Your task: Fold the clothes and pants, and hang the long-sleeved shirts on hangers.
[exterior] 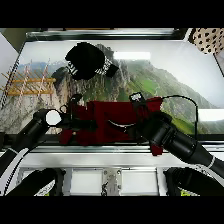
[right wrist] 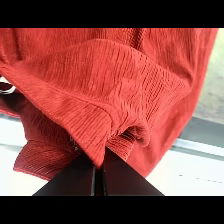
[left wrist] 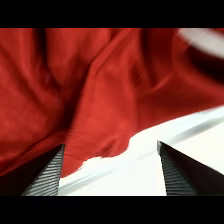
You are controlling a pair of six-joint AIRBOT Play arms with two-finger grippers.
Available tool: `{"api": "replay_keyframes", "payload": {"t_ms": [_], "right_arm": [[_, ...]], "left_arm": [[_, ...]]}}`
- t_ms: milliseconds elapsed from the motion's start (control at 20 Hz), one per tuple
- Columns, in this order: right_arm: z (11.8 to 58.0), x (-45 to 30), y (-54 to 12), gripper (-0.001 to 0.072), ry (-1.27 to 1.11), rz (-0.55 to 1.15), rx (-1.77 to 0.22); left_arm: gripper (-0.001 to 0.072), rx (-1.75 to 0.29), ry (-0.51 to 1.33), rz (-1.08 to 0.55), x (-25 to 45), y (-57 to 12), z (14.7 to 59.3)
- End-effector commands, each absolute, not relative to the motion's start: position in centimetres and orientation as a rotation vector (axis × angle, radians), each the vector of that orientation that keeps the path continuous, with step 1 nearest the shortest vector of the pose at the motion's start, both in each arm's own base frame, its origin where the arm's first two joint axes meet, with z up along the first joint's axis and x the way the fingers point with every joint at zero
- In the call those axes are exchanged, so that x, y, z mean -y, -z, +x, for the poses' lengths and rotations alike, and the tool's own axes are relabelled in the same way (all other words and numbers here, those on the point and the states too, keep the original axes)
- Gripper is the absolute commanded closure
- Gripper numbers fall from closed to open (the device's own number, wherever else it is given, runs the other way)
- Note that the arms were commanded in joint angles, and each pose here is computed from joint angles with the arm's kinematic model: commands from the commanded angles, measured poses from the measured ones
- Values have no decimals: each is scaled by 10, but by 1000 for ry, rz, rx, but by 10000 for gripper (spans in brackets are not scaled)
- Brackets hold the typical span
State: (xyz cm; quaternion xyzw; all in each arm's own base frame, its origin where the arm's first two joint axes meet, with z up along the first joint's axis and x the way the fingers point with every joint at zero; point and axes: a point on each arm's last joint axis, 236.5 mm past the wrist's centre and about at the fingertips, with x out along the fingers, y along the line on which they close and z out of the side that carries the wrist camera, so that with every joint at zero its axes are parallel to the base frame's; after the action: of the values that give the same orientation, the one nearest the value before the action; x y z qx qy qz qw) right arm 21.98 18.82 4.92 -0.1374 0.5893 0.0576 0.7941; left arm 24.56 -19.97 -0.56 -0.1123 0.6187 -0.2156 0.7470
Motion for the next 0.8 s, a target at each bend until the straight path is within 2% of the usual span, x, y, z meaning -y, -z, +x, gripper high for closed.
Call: {"api": "replay_keyframes", "payload": {"t_ms": [0,350,700,750], "right_arm": [[209,-197,-51,685,-125,-261,-1258],[207,-197,-64,685,-144,-223,-1226],[206,-194,-77,684,-164,-192,-1193],[206,-193,-78,685,-164,-192,-1193]], "left_arm": [[93,-1268,458,-306,218,-29,266],[93,-1398,521,-106,275,7,260],[94,-1506,472,-68,282,66,260],[196,-1516,468,-65,281,69,259]]}}
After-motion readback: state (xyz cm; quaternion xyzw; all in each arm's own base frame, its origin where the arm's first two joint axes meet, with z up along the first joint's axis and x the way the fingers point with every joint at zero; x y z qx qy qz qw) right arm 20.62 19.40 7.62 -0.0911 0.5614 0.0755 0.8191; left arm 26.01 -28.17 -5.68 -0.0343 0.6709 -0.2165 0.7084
